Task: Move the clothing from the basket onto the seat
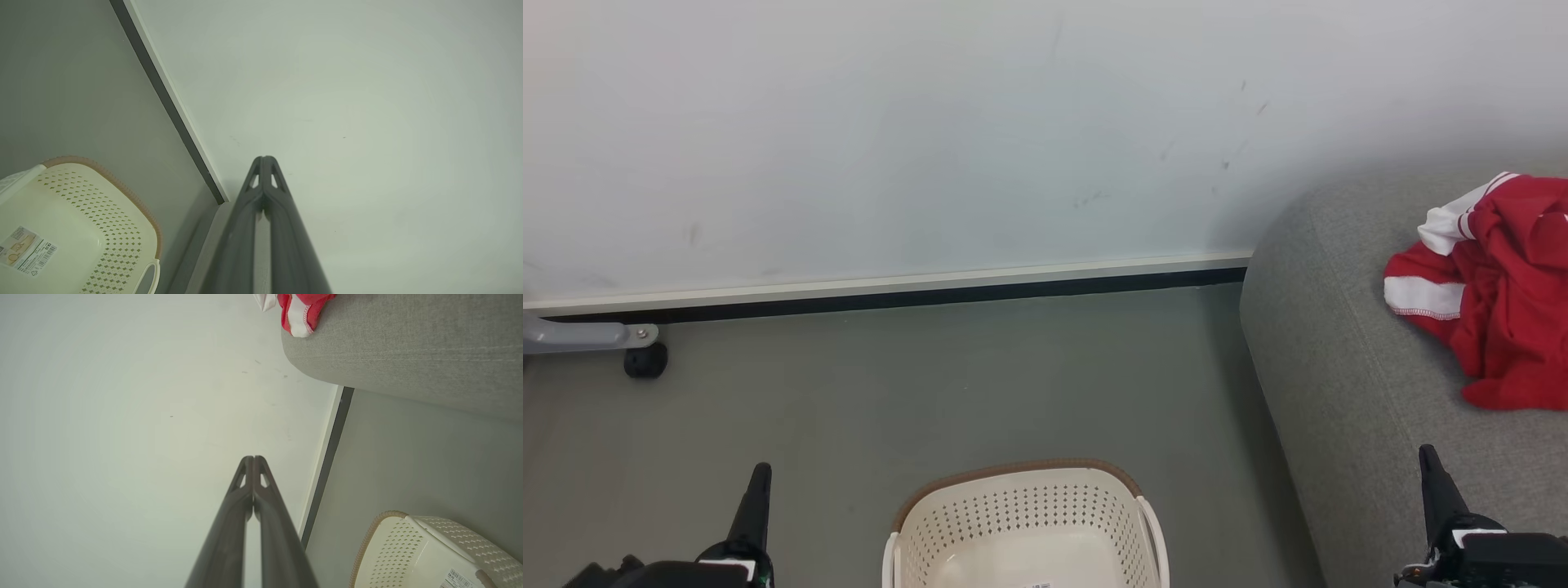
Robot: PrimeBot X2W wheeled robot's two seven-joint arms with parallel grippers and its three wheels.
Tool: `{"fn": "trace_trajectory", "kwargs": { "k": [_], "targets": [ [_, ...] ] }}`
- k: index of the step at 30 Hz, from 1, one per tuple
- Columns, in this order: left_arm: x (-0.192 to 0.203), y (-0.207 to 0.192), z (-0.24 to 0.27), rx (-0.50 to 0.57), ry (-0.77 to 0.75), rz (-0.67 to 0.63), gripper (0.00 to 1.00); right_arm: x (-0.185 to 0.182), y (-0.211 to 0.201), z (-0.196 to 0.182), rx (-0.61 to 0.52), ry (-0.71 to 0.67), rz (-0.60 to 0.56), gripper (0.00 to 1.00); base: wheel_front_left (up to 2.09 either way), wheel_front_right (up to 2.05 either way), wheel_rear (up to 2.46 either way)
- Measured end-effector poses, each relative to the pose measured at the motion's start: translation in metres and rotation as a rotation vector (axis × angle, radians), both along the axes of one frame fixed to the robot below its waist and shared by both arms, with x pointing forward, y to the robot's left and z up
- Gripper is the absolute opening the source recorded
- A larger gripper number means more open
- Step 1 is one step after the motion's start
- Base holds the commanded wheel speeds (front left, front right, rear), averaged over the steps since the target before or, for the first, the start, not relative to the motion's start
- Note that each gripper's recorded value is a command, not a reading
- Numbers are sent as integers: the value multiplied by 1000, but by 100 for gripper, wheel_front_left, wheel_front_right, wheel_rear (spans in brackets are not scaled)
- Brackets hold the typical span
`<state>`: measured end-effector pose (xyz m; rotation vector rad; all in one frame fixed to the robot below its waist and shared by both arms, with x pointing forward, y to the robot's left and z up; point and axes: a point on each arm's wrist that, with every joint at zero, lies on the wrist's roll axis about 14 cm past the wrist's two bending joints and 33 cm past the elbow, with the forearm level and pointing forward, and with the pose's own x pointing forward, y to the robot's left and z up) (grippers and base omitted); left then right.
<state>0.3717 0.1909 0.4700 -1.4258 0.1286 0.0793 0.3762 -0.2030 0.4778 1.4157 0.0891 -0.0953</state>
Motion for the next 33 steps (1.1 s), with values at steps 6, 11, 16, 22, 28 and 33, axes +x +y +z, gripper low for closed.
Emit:
{"fn": "trace_trajectory", "kwargs": {
  "k": [6, 11, 16, 22, 28, 33],
  "targets": [
    [3, 2, 3, -83, -16, 13, 0, 0, -2, -1, 90, -10, -15, 0, 0, 0, 0],
    [7, 0, 10, -139, -46, 16, 0, 2, -2, 1, 154, -28, -23, 0, 0, 0, 0],
    [7, 0, 10, -146, -45, 17, 0, 5, -2, 4, 154, -38, -22, 0, 0, 0, 0],
    [7, 0, 9, -146, -45, 17, 0, 5, -2, 5, 154, -38, -22, 0, 0, 0, 0],
    [7, 0, 9, -146, -45, 17, 0, 5, -2, 5, 154, -38, -23, 0, 0, 0, 0],
    [7, 0, 9, -146, -44, 17, 0, 5, -2, 5, 154, -38, -23, 0, 0, 0, 0]
  ]
}}
